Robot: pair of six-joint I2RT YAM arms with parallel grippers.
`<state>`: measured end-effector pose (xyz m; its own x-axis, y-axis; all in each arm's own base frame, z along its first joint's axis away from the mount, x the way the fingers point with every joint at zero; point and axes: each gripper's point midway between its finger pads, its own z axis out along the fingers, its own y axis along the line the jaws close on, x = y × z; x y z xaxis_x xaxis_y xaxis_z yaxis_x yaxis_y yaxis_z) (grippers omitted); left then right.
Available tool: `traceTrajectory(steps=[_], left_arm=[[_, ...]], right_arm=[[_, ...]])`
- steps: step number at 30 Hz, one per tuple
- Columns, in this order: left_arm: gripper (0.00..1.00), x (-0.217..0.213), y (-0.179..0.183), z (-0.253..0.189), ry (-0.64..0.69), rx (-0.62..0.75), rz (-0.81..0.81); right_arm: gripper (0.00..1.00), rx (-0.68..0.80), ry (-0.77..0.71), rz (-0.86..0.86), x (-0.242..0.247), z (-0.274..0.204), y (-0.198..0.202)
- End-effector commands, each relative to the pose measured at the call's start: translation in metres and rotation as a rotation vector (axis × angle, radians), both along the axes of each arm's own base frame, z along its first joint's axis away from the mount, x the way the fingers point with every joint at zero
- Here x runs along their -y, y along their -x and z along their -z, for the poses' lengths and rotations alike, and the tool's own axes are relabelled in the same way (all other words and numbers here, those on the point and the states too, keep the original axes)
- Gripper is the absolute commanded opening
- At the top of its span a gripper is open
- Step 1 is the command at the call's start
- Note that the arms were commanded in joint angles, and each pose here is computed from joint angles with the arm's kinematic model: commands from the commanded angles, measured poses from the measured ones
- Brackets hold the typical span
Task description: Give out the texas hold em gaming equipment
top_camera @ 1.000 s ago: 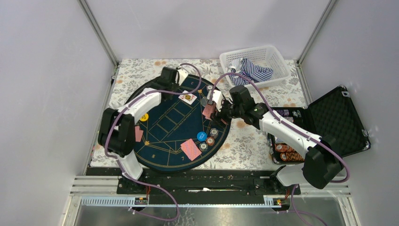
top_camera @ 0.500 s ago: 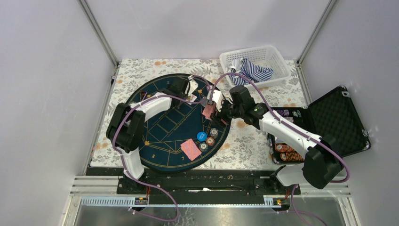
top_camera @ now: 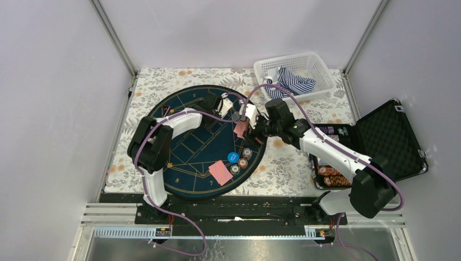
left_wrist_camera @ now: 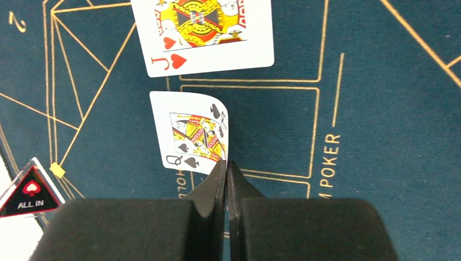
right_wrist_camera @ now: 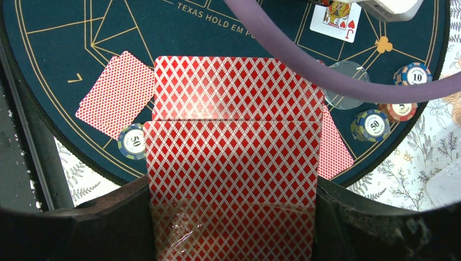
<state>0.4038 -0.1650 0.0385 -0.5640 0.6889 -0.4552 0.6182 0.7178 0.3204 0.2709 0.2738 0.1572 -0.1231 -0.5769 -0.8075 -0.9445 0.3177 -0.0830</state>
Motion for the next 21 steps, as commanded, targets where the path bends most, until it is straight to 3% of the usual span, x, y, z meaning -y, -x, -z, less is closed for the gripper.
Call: traceTrajectory(steps=[1,12,16,21], left_arm=[[0.04,0.015,0.005,0.005,0.053,-0.029,0.022],[0.28,0.030,0.015,0.005,0.133,-0.090,0.053],[0.41,0.037,0.020,-0.016,0.235,-0.105,0.056],[0.51,0.035,0.020,-0.060,0.416,-0.123,0.011]], right_arm=[[0.00,0.064,-0.058,-0.022,-0.009,-0.025,-0.001],[0.00,0.062,-0.057,-0.022,-0.008,-0.025,-0.001],[0.00,0.062,-0.056,-0.026,-0.008,-0.025,0.000],[0.00,0.061,-0.060,-0.028,-0.009,-0.027,0.000]])
